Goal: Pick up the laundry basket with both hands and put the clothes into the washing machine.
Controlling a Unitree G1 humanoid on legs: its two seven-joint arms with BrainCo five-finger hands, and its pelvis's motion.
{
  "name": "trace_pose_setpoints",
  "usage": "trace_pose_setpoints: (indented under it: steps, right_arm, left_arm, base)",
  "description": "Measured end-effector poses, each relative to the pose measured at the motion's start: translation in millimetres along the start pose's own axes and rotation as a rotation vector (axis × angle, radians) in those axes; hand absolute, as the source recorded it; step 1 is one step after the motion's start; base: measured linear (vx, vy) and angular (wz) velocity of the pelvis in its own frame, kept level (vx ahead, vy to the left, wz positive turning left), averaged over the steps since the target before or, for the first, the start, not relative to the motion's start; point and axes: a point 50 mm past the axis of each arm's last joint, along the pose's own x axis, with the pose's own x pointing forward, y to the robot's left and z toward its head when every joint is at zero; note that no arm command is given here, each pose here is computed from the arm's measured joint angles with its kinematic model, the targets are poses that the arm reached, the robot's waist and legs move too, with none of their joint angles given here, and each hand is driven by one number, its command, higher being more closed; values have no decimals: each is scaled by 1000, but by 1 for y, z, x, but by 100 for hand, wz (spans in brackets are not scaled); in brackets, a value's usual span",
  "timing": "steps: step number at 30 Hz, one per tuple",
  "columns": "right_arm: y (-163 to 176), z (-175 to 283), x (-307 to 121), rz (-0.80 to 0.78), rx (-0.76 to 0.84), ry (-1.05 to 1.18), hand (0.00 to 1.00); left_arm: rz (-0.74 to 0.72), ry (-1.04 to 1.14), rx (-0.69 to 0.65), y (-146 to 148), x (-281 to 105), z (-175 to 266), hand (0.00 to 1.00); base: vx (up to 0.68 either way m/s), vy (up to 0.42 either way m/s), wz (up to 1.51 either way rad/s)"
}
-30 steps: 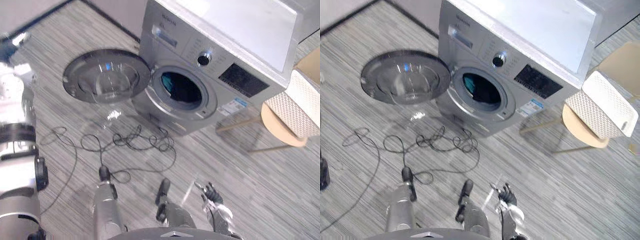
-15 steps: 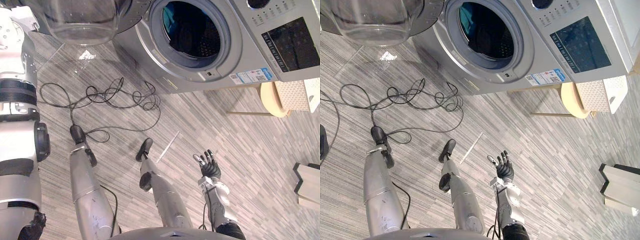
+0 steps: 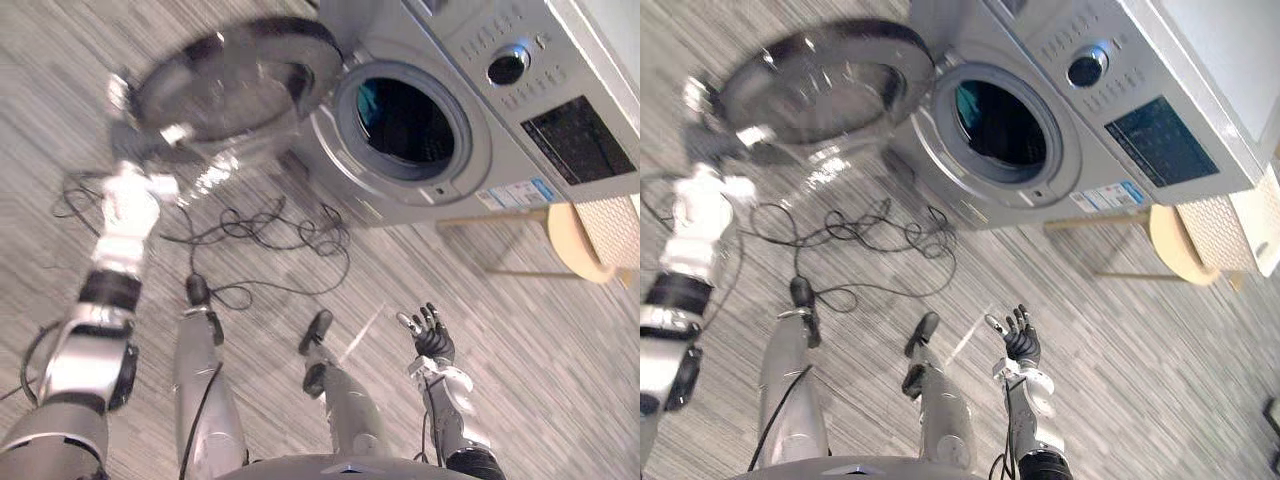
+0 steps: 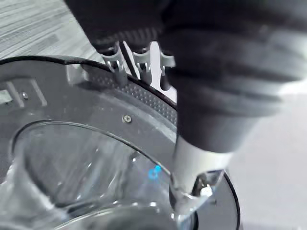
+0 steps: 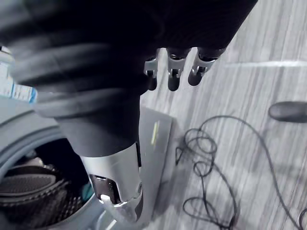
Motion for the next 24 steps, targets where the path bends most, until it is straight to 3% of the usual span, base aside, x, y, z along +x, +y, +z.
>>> trace_pose_setpoints:
  steps: [7, 9, 11, 14, 17, 24]
  right_arm:
    - [-8, -38, -9, -79, 47, 139, 0]
    - [-19, -63, -19, -140, 46, 258, 0]
    - [-32, -78, -28, -198, 43, 331, 0]
    - [-57, -90, -43, -295, 27, 405, 0]
    - [-81, -92, -55, -374, 10, 433, 0]
    - [-105, -98, -70, -473, -1, 507, 0]
  left_arm:
    - [-674, 299, -185, -138, -109, -52, 0]
    - [-929, 270, -320, -186, -143, -28, 0]
    - [-1050, 203, -438, -214, -158, 1, 0]
    - [-1107, 134, -576, -236, -160, 32, 0]
    - [-1098, 148, -639, -235, -157, 35, 0]
    - [-904, 374, -609, -205, -164, -28, 0]
  base:
    - [20, 67, 35]
    - [38, -5, -18]
    - [60, -30, -36]
    - [103, -64, -40]
    - [117, -84, -31]
    - [55, -54, -17]
